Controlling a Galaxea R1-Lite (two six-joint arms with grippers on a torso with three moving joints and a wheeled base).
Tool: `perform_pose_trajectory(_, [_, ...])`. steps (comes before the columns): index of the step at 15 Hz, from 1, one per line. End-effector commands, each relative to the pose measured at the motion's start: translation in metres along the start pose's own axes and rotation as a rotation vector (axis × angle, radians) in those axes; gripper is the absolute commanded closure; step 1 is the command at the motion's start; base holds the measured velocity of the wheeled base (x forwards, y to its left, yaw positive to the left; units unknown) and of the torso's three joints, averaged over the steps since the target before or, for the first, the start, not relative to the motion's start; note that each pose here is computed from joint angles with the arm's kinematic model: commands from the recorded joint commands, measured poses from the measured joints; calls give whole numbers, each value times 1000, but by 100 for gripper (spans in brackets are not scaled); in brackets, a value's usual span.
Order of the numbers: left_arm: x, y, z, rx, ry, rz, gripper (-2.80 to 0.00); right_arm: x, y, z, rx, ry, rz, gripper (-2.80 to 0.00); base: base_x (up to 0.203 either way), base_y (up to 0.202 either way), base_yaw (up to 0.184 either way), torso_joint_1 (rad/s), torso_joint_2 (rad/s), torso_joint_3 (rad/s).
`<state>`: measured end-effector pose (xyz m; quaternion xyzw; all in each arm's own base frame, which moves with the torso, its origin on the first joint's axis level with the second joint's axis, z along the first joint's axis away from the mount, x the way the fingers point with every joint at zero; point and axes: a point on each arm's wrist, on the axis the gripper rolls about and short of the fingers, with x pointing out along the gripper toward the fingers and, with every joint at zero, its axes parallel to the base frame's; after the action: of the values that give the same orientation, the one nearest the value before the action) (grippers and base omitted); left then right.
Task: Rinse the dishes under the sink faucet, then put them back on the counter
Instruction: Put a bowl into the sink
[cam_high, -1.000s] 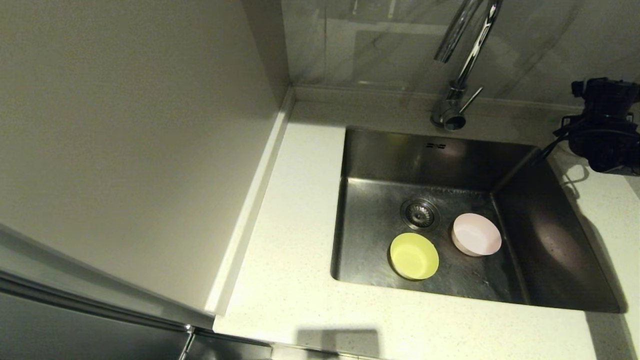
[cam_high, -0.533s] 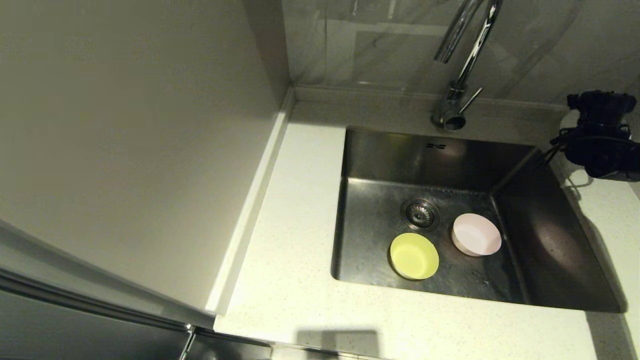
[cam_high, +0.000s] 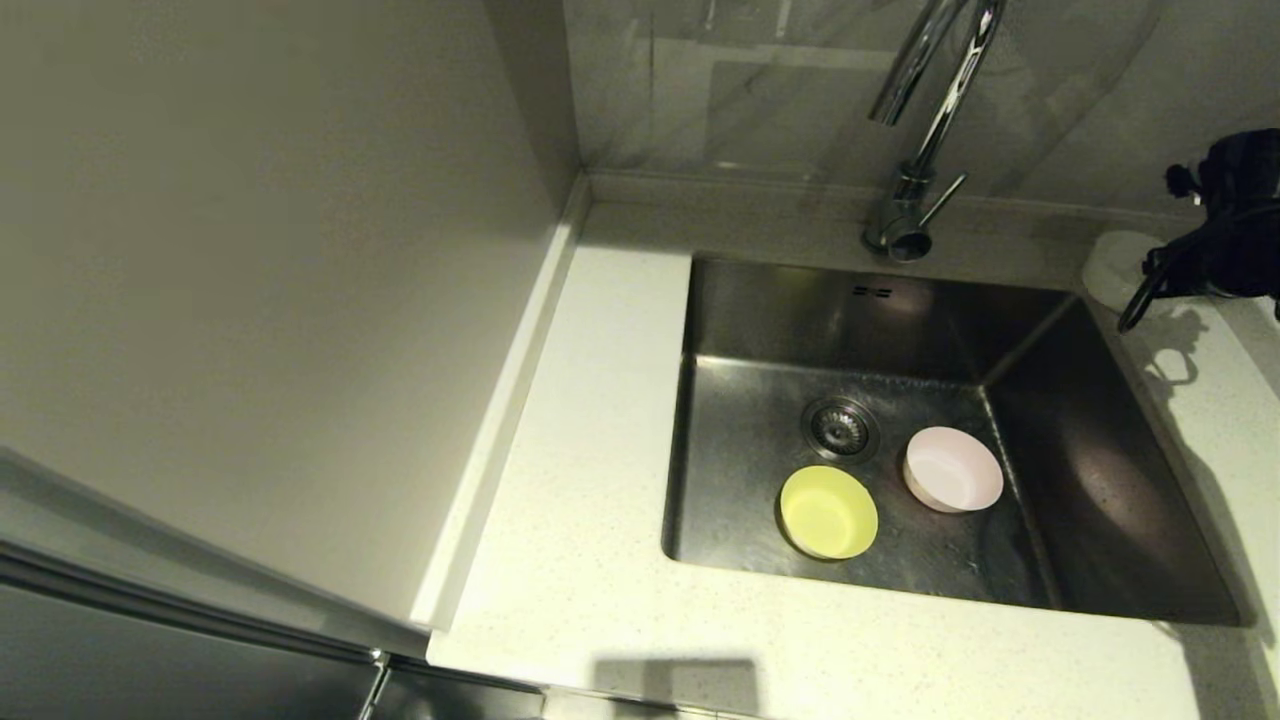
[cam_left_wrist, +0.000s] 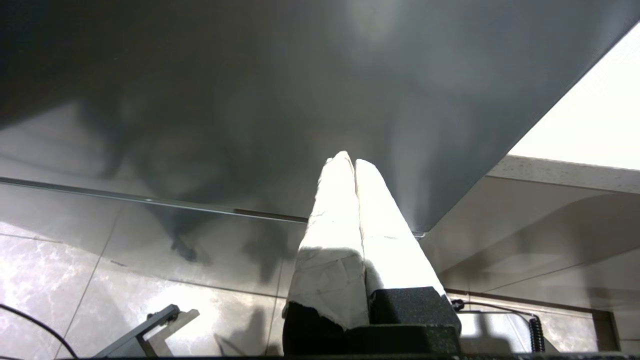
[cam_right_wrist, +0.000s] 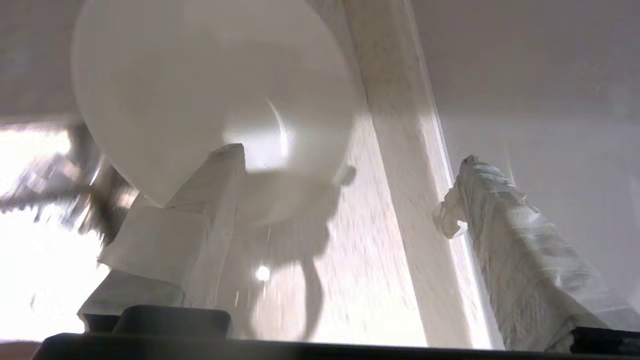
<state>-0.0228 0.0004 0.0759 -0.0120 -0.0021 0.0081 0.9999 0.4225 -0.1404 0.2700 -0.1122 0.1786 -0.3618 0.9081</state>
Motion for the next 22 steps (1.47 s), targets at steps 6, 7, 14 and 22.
perform_pose_trajectory(6, [0, 0, 0, -1, -2, 1, 0, -31, -17, 30, 133, -135, 30, -280, 0, 0, 0, 0, 0, 0])
perform_pose_trajectory(7, [0, 0, 0, -1, -2, 1, 0, -38, -16, 35, 131, -154, 56, -280, 0, 0, 0, 0, 0, 0])
perform_pose_trajectory(14, [0, 0, 0, -1, -2, 1, 0, -99, -31, 39, -212, -55, 318, -280, 0, 0, 0, 0, 0, 0])
perform_pose_trajectory(22, [0, 0, 0, -1, -2, 1, 0, -61, -8, 30, -243, -112, 313, -280, 0, 0, 0, 0, 0, 0])
